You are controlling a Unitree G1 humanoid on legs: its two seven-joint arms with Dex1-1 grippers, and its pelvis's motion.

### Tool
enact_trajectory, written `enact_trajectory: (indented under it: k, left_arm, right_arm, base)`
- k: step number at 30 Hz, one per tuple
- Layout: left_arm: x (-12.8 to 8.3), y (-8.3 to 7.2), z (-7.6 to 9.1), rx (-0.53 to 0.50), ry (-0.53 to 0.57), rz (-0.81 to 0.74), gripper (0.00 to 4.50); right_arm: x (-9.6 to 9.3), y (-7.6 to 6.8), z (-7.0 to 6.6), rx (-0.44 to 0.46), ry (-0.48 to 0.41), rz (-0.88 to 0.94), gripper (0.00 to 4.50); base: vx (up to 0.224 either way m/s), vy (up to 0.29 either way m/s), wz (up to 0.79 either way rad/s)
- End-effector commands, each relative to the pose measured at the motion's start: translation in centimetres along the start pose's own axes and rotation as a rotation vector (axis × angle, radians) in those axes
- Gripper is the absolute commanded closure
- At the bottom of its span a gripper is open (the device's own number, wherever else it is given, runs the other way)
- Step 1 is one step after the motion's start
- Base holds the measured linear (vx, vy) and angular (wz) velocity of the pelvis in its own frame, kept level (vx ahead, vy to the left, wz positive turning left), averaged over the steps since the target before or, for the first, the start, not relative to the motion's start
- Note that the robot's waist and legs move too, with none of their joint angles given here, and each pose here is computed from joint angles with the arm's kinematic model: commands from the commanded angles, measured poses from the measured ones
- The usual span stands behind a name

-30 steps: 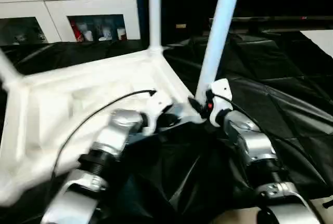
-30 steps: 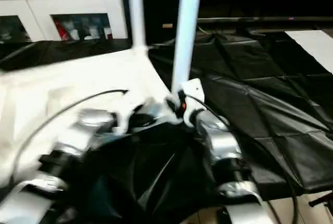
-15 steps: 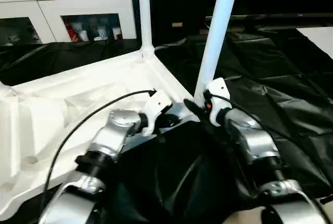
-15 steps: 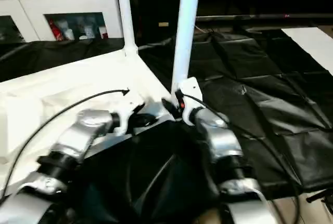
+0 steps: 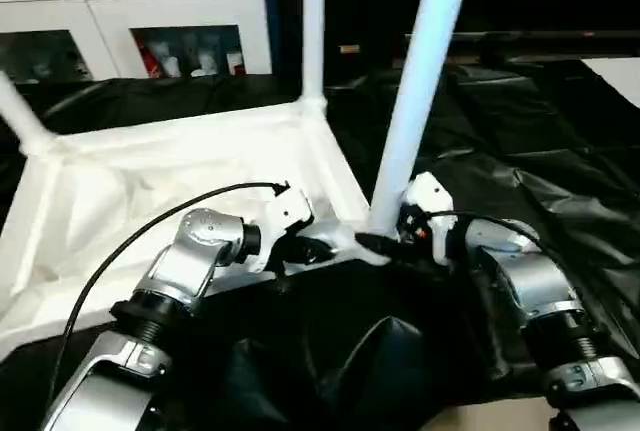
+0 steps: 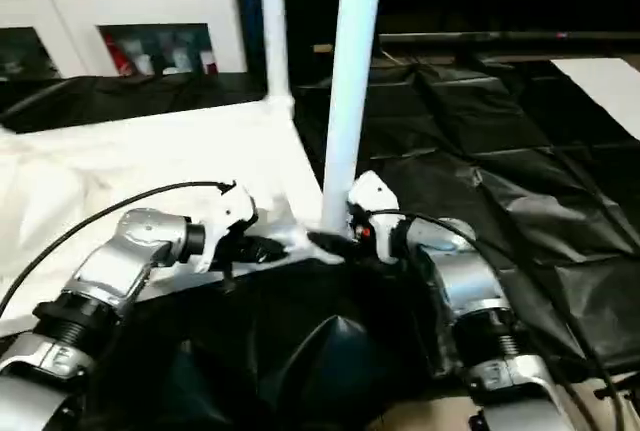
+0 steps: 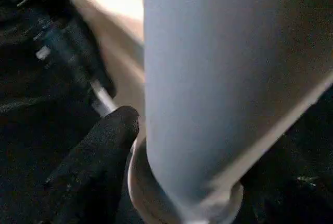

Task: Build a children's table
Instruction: Rotate leg to tighten

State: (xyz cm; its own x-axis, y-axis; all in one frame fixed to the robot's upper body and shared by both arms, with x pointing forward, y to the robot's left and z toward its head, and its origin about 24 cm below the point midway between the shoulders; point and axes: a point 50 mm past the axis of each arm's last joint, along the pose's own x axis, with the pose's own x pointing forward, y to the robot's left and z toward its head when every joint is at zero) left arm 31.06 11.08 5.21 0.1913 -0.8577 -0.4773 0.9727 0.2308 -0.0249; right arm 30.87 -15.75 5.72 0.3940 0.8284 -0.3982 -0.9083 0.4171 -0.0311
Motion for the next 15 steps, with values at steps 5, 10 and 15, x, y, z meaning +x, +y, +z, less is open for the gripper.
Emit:
enact_trajectory:
  k: [5, 10, 15]
  left_arm:
    - [-0.1, 0.0, 1.9, 0.084, -0.052, -0.035, 4.50]
    - [0.0, -0.5, 1.7, 0.092, -0.055, -0.073, 4.50]
    - [0.1, -0.6, 1.5, 0.098, -0.047, -0.079, 4.50]
  right_arm:
    - [-2.1, 0.1, -1.2, -0.004, 0.053, 0.042, 1.45]
    - [-3.7, -0.5, -1.2, -0.010, 0.044, 0.010, 1.45]
    - [-4.9, 0.0, -1.3, -0.025, 0.076, 0.058, 1.45]
  base:
    - [0.000, 0.000, 0.00]
    - [0.000, 0.000, 0.00]
    - [0.000, 0.000, 0.00]
